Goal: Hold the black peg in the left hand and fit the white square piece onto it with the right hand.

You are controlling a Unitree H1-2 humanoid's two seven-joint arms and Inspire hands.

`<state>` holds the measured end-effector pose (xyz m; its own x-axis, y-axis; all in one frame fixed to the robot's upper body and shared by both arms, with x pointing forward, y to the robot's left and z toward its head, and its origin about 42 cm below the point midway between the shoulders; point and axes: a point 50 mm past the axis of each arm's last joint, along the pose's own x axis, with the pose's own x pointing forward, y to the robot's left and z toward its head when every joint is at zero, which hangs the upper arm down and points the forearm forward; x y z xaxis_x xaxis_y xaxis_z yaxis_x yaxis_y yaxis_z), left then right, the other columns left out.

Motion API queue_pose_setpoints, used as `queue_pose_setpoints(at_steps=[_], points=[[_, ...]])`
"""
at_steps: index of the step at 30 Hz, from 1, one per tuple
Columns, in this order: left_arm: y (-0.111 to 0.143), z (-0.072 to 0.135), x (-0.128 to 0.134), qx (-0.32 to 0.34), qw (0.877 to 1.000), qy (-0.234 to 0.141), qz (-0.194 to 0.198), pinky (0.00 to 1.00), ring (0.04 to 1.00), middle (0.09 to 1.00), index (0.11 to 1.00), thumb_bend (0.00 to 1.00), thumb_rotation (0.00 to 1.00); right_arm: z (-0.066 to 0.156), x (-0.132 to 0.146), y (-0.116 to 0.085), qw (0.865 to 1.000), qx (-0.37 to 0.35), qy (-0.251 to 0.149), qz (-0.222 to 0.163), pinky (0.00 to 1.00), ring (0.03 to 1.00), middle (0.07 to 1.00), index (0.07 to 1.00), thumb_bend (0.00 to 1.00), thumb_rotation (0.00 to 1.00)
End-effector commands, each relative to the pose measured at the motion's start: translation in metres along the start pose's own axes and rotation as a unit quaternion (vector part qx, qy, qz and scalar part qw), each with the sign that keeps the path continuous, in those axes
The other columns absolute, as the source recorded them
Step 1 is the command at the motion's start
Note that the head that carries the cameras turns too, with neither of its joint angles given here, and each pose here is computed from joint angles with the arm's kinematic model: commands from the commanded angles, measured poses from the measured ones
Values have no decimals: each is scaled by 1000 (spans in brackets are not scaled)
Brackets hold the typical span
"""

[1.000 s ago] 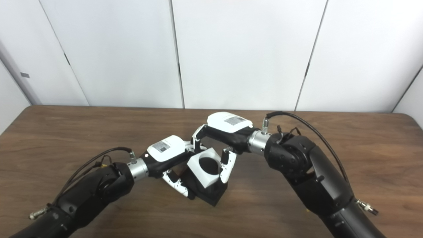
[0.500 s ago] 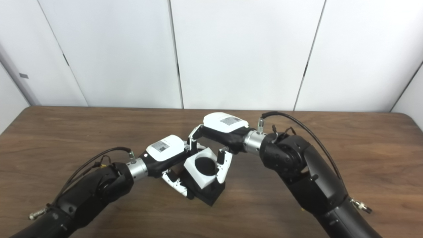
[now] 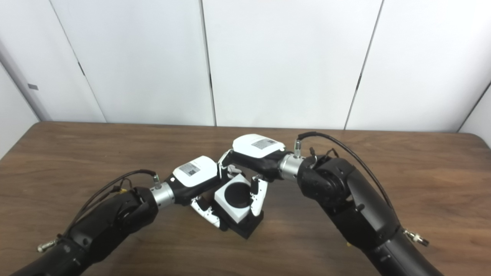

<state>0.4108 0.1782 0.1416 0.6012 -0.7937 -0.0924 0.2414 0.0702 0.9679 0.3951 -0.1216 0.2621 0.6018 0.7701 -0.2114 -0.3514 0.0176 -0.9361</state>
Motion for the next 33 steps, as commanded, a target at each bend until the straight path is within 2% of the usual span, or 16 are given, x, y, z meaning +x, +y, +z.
queue_pose_setpoints(at_steps=[1, 11, 24, 30, 31, 32, 33], points=[[-30, 12, 3, 16, 997, -2, -79, 759, 879, 870, 490, 523, 70, 9, 7, -2, 1000, -9, -13, 15, 807, 811, 764, 475, 518, 131], [-29, 8, 1, 11, 997, -5, -72, 753, 885, 872, 490, 523, 70, -1, 5, 6, 997, -29, 17, 63, 810, 817, 767, 477, 516, 133], [-28, 9, 1, 11, 997, -2, -73, 758, 895, 874, 490, 523, 70, -5, 2, 9, 997, -34, 21, 66, 825, 835, 790, 477, 517, 134], [-27, 8, 0, 9, 997, -1, -74, 763, 893, 869, 490, 523, 70, -6, 1, 7, 996, -35, 31, 77, 799, 842, 811, 493, 519, 151], [-27, 8, 0, 9, 997, -1, -74, 766, 892, 872, 490, 523, 70, -7, 1, 7, 996, -33, 32, 78, 799, 846, 818, 584, 691, 229], [-27, 8, 0, 9, 997, -1, -74, 768, 889, 874, 490, 523, 70, -7, 1, 6, 996, -31, 35, 80, 800, 850, 827, 651, 812, 284], [-28, 8, -1, 10, 997, -1, -74, 763, 884, 873, 489, 523, 70, -7, 0, 6, 996, -29, 37, 81, 805, 854, 833, 684, 865, 307]])
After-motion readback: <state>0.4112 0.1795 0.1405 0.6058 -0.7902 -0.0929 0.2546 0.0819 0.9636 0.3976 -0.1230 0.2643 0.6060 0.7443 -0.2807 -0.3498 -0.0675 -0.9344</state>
